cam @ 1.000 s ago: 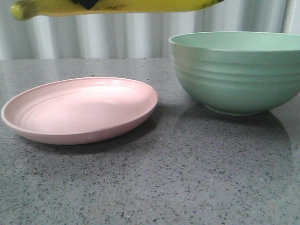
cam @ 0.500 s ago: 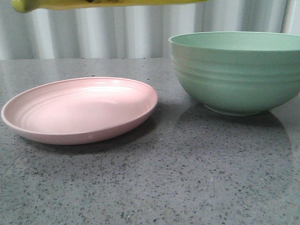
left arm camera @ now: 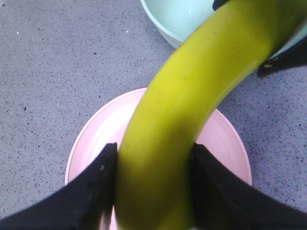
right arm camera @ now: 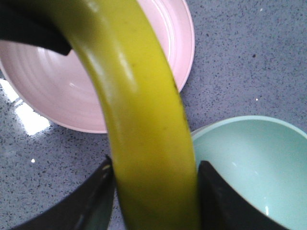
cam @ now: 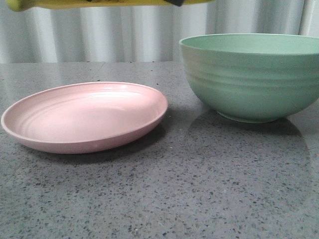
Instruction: Transfer banana from pink plate to green bowl
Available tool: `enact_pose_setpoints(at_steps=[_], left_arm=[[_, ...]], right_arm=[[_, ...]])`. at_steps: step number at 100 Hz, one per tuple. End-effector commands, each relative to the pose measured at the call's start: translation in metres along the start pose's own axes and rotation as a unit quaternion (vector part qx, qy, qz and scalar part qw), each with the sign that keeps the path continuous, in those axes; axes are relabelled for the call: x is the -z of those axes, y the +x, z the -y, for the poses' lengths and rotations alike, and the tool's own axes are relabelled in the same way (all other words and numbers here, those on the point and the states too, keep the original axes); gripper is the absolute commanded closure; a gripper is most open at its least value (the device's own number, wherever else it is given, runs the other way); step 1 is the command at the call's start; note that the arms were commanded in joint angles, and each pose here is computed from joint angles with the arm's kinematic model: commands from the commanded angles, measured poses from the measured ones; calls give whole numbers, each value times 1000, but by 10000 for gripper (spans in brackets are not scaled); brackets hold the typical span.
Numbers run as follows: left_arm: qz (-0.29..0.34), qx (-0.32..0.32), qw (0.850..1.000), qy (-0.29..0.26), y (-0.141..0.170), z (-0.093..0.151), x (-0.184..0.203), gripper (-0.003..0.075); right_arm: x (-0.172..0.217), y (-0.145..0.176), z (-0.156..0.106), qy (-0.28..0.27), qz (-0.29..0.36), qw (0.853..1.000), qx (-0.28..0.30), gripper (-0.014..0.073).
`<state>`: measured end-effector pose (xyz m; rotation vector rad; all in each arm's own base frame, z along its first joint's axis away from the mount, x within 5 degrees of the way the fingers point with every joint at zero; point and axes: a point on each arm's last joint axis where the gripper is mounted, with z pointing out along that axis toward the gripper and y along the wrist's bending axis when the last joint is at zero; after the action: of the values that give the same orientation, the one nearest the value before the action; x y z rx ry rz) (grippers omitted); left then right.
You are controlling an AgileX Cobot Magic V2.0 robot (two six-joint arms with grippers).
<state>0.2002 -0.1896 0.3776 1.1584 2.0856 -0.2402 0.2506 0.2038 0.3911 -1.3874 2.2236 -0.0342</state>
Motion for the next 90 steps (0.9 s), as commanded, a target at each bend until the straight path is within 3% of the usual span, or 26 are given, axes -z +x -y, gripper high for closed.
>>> enact_pose_setpoints(at_steps=[1, 14, 26, 44, 73, 90], left_arm=[[70, 2, 998, -3, -15, 1, 22, 739], [70, 2, 998, -3, -15, 1, 22, 739], [70, 5, 998, -3, -15, 1, 22, 739], [53, 13, 999, 0, -12, 2, 22, 728], [9, 49, 999, -15, -2, -10, 21, 582], [1, 52, 999, -16, 0, -12, 21, 578]], right_arm=[[19, -5, 6, 27, 44, 999, -1, 386], [19, -4, 5, 26, 41, 999, -1, 568], [19, -4, 5, 26, 39, 999, -1, 675], [19, -4, 4, 20, 39, 999, -3, 675], [17, -6, -1, -18, 50, 998, -34, 675], [11, -7, -1, -22, 41, 998, -40, 675]])
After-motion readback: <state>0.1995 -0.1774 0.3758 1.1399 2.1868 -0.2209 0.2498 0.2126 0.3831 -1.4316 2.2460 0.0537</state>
